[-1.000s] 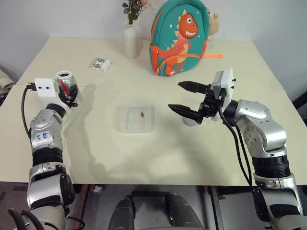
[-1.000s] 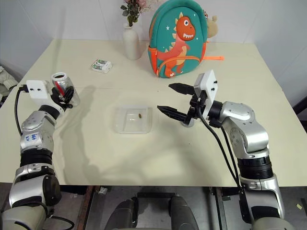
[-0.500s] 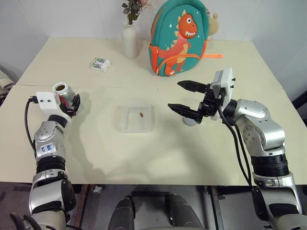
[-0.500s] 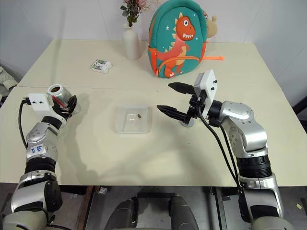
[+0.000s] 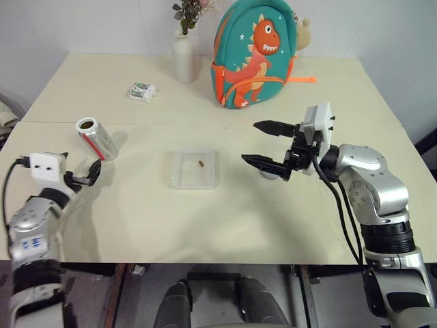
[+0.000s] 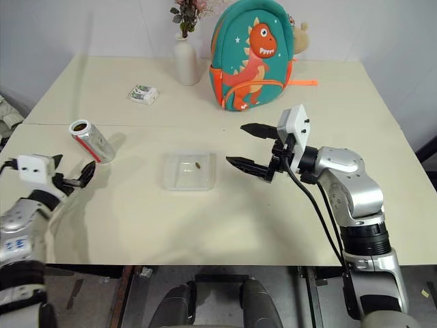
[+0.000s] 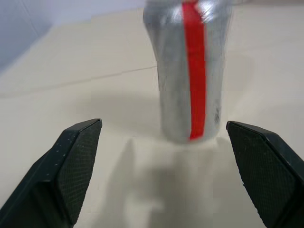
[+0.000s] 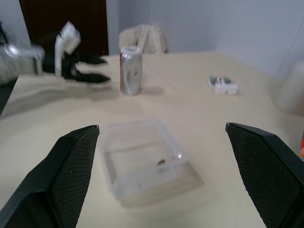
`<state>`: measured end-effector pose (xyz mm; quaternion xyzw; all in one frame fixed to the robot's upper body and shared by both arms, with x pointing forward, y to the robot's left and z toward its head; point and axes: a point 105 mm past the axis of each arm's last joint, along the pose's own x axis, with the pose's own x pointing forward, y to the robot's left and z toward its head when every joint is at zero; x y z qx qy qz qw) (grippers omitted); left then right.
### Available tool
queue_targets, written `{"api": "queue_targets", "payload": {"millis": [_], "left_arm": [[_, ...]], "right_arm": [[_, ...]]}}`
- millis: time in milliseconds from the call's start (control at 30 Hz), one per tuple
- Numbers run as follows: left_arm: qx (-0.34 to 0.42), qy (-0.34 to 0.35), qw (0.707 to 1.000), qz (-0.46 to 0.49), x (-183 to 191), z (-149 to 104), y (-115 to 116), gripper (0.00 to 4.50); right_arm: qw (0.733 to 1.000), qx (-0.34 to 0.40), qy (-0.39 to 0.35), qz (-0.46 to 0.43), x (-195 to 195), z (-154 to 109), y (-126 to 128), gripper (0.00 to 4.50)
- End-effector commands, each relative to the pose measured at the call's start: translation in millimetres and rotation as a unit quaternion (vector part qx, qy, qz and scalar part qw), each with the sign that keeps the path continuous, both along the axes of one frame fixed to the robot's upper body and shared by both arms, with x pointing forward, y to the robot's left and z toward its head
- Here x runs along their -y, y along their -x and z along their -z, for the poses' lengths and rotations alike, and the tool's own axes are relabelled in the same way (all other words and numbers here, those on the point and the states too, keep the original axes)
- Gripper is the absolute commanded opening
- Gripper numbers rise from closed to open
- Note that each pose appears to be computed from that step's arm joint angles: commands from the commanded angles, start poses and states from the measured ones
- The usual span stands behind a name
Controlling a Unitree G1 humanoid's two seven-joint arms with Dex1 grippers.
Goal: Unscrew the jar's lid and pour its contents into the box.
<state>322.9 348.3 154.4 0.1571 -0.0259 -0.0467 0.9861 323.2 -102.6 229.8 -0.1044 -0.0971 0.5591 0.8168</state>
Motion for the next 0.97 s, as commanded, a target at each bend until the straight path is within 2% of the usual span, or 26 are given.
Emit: {"api": "queue_targets", "payload": {"millis": [33, 233, 333, 400, 467, 600, 767, 967], "left_arm": [[0.005, -0.072, 0.994, 0.087, 19, -25, 20, 4.48], [-0.047, -0.174, 0.936, 0.303, 87, -29, 44, 4.48], [-0.05, -0.198, 0.909, 0.363, 109, -33, 41, 4.48], [-0.032, -0.22, 0.897, 0.382, 119, -42, 28, 4.48], [-0.017, -0.236, 0.889, 0.392, 124, -53, 16, 4.48], [-0.021, -0.205, 0.887, 0.414, 126, -62, 7, 4.48], [-0.045, -0.193, 0.877, 0.438, 126, -51, 9, 4.48], [-0.041, -0.186, 0.882, 0.432, 129, -48, 9, 4.48]], "right_arm": [[0.999, 0.031, 0.032, -0.018, 4, -5, 8, 4.5], [0.996, 0.035, 0.074, -0.029, 10, 3, 5, 4.5], [0.994, 0.039, 0.092, -0.035, 12, 7, 4, 4.5], [0.992, 0.044, 0.109, -0.034, 16, 10, 3, 4.5], [0.991, 0.05, 0.123, -0.031, 21, 9, 3, 4.5], [0.988, 0.056, 0.14, -0.021, 34, 6, 5, 4.5], [0.987, 0.059, 0.147, 0.0, 43, 7, 9, 4.5], [0.988, 0.058, 0.14, 0.014, 46, 8, 13, 4.5]]}}
